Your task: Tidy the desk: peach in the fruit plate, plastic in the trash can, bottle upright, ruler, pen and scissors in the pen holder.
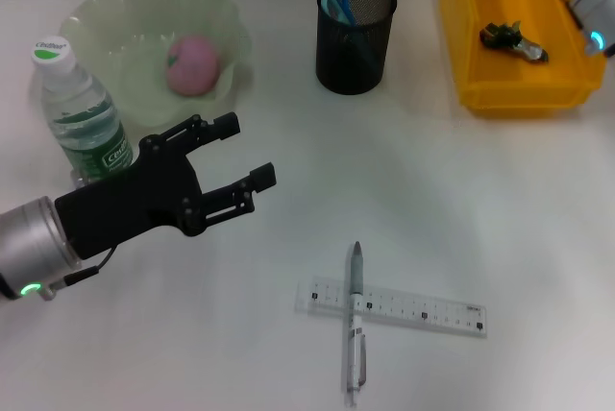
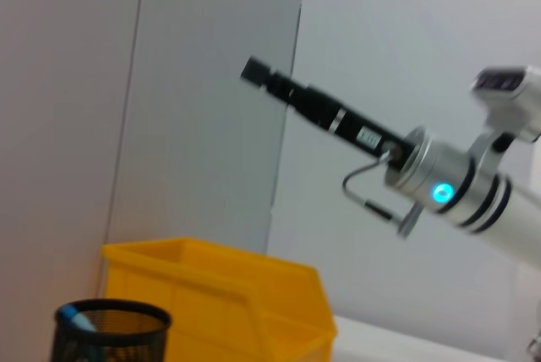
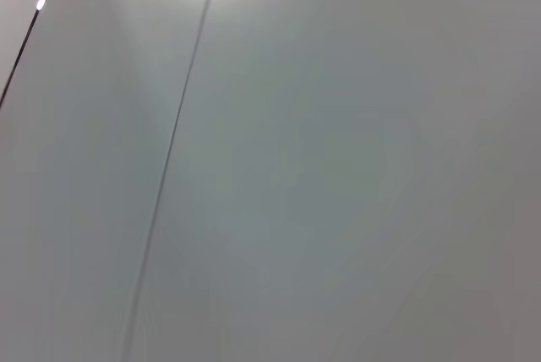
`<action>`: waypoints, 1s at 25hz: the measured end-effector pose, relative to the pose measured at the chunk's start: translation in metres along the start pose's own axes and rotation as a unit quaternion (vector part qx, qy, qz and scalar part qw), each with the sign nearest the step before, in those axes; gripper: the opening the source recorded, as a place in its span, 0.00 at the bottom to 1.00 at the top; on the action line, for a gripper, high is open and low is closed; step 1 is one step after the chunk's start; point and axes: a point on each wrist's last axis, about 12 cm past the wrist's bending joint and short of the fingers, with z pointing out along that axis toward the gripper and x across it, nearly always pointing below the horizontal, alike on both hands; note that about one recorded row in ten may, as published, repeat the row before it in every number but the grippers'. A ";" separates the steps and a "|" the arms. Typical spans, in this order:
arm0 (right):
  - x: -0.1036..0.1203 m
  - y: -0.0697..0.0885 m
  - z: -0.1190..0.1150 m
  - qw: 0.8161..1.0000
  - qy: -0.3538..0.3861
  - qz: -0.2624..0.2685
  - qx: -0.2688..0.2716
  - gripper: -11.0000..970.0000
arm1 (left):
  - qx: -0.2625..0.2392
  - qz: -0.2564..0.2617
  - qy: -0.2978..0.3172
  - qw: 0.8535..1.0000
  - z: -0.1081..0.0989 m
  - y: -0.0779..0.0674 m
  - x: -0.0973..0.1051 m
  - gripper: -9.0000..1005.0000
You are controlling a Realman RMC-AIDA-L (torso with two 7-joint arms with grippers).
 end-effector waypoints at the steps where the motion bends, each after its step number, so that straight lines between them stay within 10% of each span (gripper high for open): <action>1: 0.004 0.004 -0.004 0.998 0.009 0.054 -0.010 0.77 | 0.007 -0.005 -0.003 1.000 -0.004 -0.002 -0.001 0.80; 11: 0.006 0.033 -0.040 0.959 0.035 0.257 -0.116 0.79 | 0.039 -0.038 0.001 0.999 -0.011 -0.002 -0.011 0.80; 18: 0.006 0.030 -0.059 0.926 0.124 0.271 -0.233 0.81 | 0.051 -0.061 0.021 0.997 -0.014 0.004 -0.019 0.80; 25: 0.013 0.021 -0.068 0.924 0.164 0.264 -0.223 0.82 | 0.051 -0.058 0.024 0.997 -0.016 0.002 -0.017 0.80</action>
